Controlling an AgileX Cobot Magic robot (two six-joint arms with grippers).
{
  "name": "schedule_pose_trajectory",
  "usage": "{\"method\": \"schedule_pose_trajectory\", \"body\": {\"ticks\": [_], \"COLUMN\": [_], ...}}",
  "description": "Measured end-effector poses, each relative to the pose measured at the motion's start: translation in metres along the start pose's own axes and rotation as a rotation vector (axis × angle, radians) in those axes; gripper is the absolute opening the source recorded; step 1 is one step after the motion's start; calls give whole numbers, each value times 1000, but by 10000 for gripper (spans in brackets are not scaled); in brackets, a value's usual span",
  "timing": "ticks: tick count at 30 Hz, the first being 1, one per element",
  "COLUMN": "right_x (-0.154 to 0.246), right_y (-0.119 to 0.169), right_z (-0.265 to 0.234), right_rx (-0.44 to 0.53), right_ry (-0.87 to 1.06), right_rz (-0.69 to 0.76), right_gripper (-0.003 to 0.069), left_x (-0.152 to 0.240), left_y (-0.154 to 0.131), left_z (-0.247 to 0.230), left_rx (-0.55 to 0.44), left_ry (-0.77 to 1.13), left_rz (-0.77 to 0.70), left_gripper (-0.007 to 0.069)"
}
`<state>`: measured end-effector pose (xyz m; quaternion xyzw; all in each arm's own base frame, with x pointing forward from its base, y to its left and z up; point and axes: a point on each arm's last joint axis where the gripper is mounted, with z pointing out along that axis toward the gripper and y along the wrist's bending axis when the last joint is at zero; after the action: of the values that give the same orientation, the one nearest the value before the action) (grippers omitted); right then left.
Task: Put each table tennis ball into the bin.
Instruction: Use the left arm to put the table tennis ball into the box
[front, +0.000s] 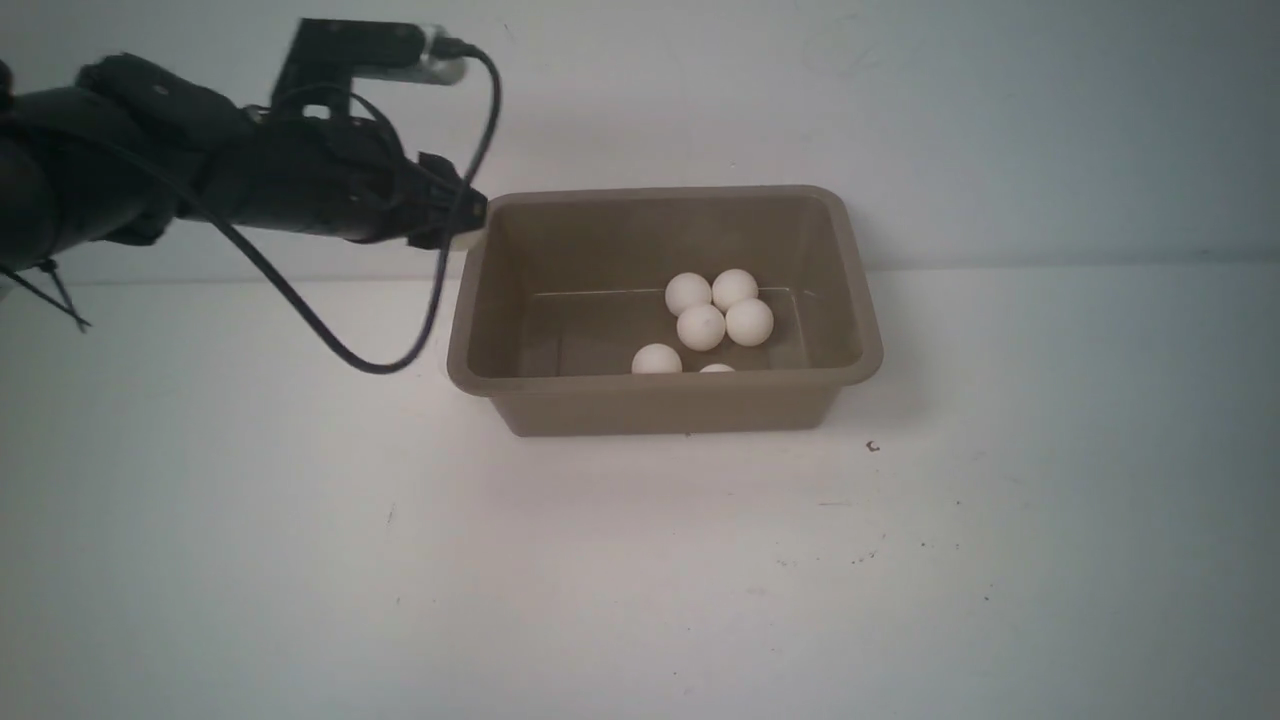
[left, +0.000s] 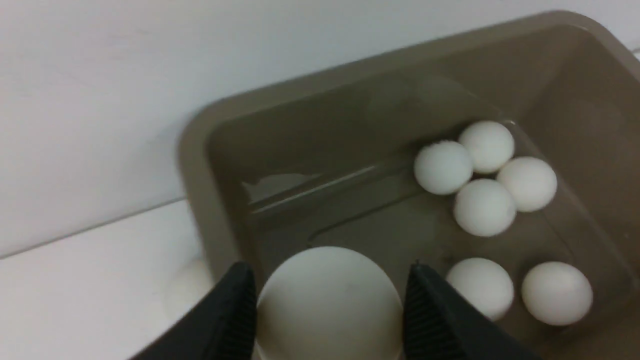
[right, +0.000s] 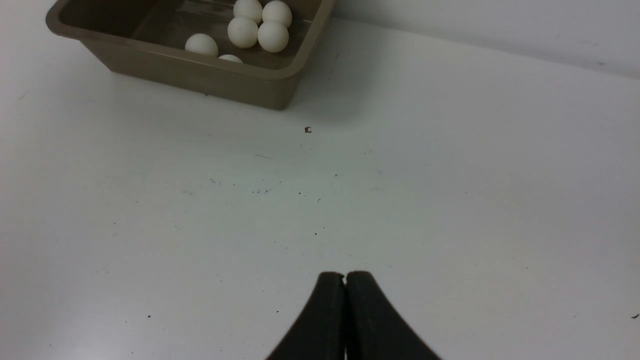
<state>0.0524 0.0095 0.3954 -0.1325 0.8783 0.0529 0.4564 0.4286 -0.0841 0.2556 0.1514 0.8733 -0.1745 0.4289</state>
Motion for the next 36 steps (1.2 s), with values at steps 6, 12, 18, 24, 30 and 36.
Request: {"method": "schedule_pose_trajectory", "body": {"ticks": [6,12,18,24,30,36], "right_x": [0,0,0,0,0,0], "right_y": [1,3,3,3,3,3], "right_z": [0,0,0,0,0,0], "right_rx": [-15,-29,-34,-36,-36,-32], "right_ry": [0,2,0,0,0,-2], "right_rz": [7,13,15,16,16,14], "right_gripper": [-17,-17,-17,-17,-17,-17], "left_x": [23,38,40,41,17,-27], "left_y": [-17,-15,-17,-18,-16,11], "left_z": [37,52,53,53,24,-45], "left_rx": [40,53,73,80,67,-54], "left_ry": [88,140,158,162,92,-90], "left_rz": [36,27,28,30,95,78], "left_gripper": [341,341,345,448,469,468]}}
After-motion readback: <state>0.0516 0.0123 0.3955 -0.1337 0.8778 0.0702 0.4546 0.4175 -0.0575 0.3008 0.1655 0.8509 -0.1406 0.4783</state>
